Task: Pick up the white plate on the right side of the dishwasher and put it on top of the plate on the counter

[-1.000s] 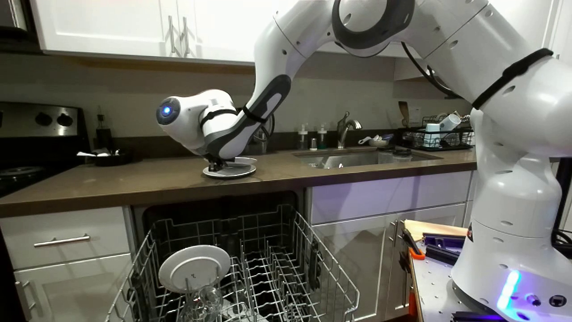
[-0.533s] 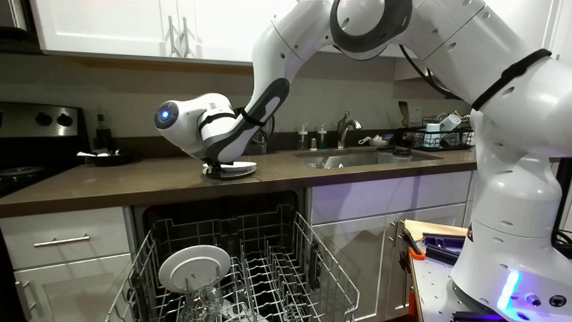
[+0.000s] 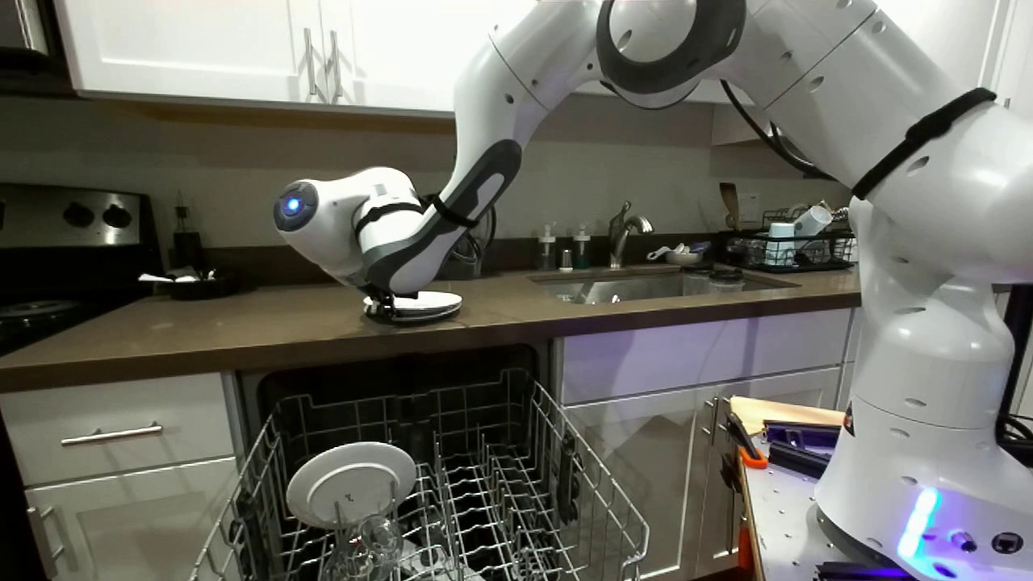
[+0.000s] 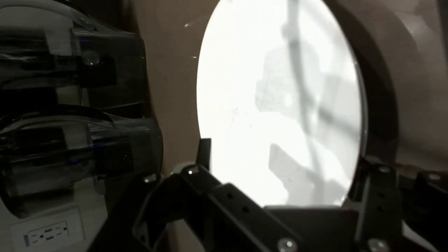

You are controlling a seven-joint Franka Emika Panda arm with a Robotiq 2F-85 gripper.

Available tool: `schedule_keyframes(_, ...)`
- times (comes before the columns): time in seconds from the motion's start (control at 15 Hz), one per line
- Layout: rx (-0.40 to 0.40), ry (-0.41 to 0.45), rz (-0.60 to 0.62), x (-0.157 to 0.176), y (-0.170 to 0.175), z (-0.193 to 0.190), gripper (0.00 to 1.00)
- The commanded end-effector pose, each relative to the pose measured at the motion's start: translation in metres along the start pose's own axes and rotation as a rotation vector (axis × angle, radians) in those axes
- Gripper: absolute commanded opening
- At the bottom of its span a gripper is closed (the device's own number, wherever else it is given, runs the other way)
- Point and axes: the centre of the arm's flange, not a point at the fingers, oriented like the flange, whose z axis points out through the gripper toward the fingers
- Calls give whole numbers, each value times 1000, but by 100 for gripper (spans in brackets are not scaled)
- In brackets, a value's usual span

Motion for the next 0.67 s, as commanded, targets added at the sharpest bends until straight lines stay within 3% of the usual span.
schedule_keyframes(0.0,47,3,-20,-2,11,-9,92)
schedule_keyframes(0.6,148,-14,-40,-6,23,-13,99)
